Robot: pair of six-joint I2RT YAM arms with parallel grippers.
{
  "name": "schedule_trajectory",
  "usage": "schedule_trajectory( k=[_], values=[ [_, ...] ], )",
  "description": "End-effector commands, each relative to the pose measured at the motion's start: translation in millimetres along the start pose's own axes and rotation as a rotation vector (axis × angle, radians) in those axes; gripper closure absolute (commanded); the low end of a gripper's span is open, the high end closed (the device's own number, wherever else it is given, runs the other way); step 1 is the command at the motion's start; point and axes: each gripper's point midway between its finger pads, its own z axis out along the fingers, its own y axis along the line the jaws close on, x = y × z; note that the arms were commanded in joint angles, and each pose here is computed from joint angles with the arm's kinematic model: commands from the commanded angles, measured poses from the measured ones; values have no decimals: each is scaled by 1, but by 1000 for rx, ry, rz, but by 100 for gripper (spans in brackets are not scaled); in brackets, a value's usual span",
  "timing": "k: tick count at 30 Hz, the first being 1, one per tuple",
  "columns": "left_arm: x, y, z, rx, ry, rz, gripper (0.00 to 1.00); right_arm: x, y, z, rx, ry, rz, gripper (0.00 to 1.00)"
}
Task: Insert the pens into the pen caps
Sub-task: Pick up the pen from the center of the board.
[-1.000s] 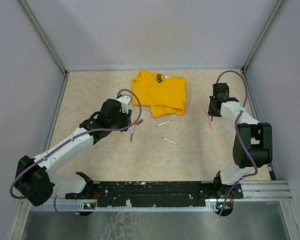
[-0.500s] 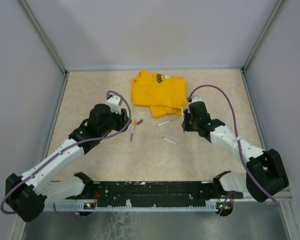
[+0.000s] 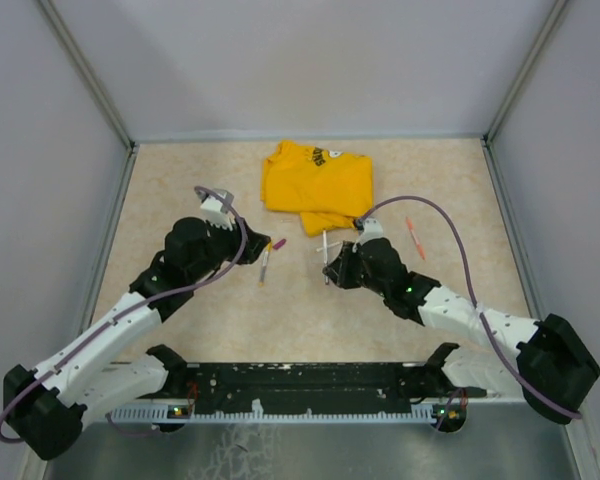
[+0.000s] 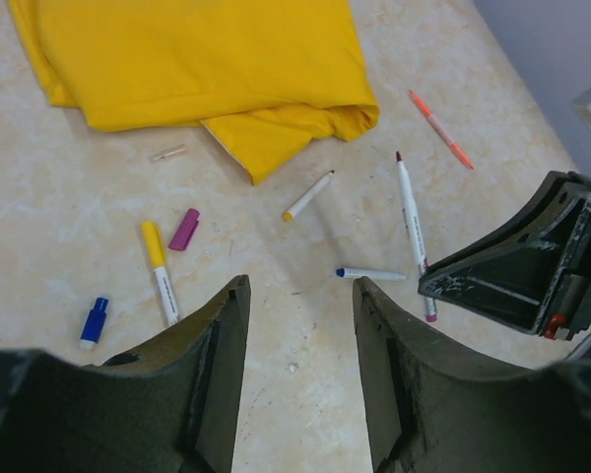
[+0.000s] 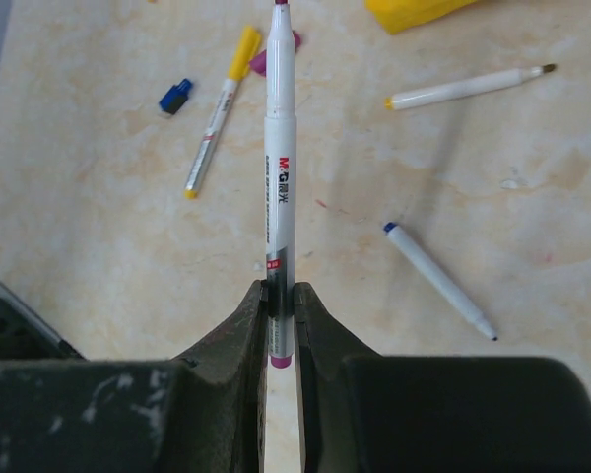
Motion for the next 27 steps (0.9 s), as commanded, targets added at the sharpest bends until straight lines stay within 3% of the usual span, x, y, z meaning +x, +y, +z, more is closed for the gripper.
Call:
schedule_trajectory(
  k=[1, 13, 27],
  values=[
    [-8, -19, 4, 92, -26, -54, 48, -30, 58, -5, -209, -156, 84, 99],
    [4, -30, 13, 149, 24, -96, 47, -55, 132, -20, -536, -268, 141, 99],
    [3, -41, 11, 214, 15, -127, 44, -62, 160, -17, -625, -255, 127, 99]
  ],
)
